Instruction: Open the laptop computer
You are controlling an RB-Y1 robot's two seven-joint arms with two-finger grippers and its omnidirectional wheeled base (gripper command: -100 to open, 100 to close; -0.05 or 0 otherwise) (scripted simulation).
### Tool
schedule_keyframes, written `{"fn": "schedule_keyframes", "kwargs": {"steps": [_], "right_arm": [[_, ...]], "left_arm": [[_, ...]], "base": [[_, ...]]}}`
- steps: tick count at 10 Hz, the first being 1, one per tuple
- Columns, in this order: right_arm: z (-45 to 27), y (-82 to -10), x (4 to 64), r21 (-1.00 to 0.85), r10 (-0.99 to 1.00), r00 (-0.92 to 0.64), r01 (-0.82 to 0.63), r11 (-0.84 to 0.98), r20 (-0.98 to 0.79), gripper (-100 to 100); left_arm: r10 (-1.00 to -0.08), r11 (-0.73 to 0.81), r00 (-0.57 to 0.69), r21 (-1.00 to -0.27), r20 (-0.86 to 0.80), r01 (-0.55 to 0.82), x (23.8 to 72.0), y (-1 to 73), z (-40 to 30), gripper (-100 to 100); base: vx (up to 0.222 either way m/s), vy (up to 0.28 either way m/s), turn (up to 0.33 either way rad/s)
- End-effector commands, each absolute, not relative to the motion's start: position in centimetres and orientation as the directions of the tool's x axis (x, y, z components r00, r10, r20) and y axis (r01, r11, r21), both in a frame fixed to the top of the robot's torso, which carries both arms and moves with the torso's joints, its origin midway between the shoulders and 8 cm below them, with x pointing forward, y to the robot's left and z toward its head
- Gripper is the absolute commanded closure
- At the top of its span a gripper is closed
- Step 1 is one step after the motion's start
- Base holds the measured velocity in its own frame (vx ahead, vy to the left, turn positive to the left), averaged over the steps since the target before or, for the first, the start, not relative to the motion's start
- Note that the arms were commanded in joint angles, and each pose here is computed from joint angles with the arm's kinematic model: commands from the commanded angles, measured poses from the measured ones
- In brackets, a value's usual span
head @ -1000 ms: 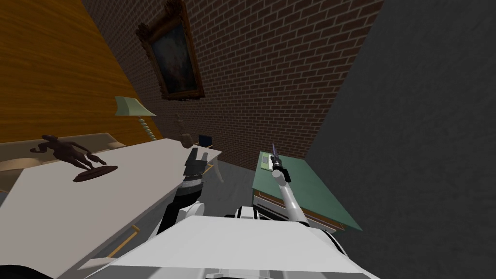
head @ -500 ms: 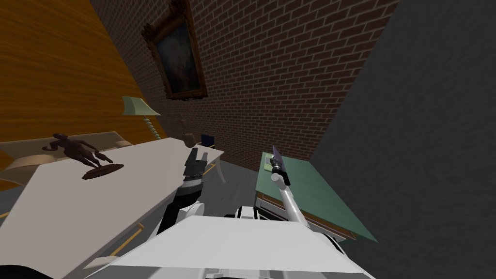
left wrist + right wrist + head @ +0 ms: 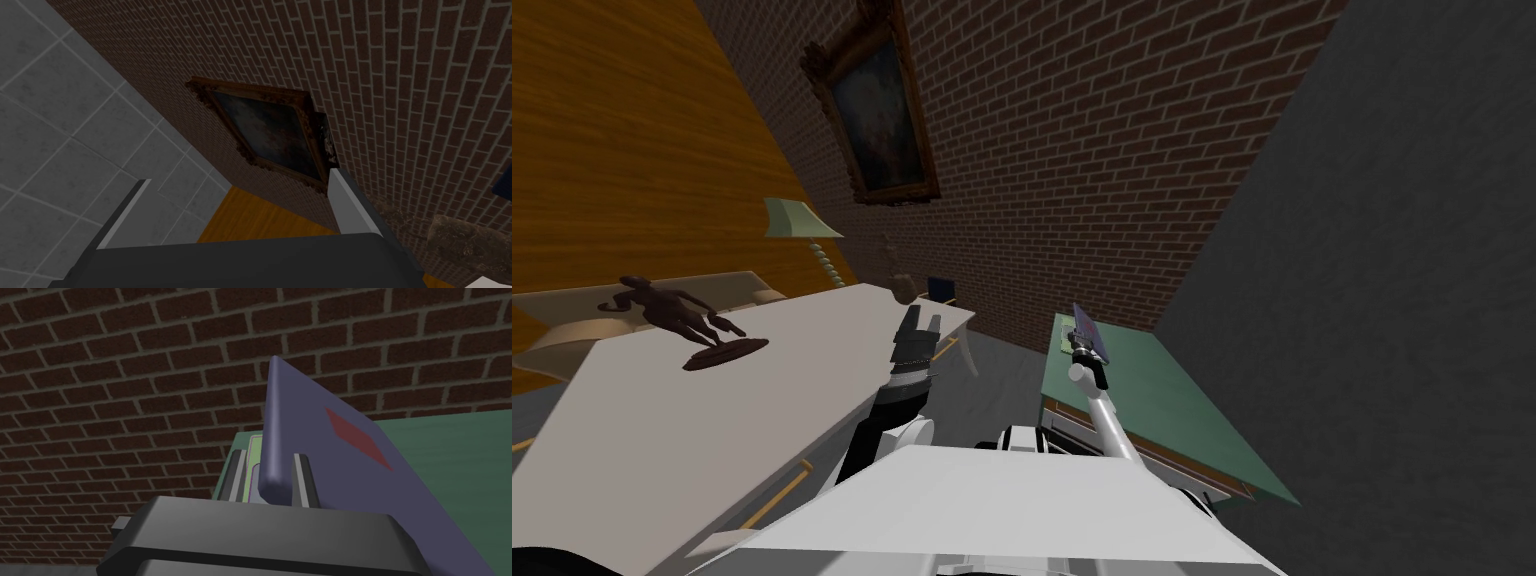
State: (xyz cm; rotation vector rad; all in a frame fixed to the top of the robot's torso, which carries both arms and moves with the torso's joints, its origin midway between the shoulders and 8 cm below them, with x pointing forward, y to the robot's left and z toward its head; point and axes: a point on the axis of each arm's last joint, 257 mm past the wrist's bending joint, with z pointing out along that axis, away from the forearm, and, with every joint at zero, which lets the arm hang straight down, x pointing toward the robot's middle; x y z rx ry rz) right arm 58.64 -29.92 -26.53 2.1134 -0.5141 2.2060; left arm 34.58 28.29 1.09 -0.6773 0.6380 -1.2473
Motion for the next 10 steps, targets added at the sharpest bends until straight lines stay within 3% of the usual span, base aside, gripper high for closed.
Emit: {"fn": "schedule_keyframes", "kwargs": {"steps": [1, 4, 5, 10], "right_arm": [[-29.4, -31.1, 56.4, -0.097, -0.094, -0.024, -0.297, -0.95, 0.995, 100], [-29.4, -31.1, 56.4, -0.097, -0.094, -0.024, -0.297, -0.95, 0.995, 100], [-28.0, -30.4, 57.8, -0.098, -0.094, -0.026, -0.273, -0.957, 0.995, -100], [-25.2, -29.8, 60.7, -0.095, -0.093, -0.021, -0.228, -0.969, 0.995, -100]], "left_arm": [[-0.977, 0.18, 0.201, -0.759, -0.066, 0.626, 34.6, 28.3, 1.1, 0], [-0.977, 0.18, 0.201, -0.759, -0.066, 0.626, 34.6, 28.3, 1.1, 0], [-0.977, 0.18, 0.201, -0.759, -0.066, 0.626, 34.6, 28.3, 1.1, 0], [-0.977, 0.18, 0.201, -0.759, -0.066, 0.626, 34.6, 28.3, 1.1, 0]], "base": [[0.0, 0.0, 0.0], [0.002, 0.008, 0.001], [-0.012, 0.027, -0.133], [-0.032, 0.056, -0.099]]}}
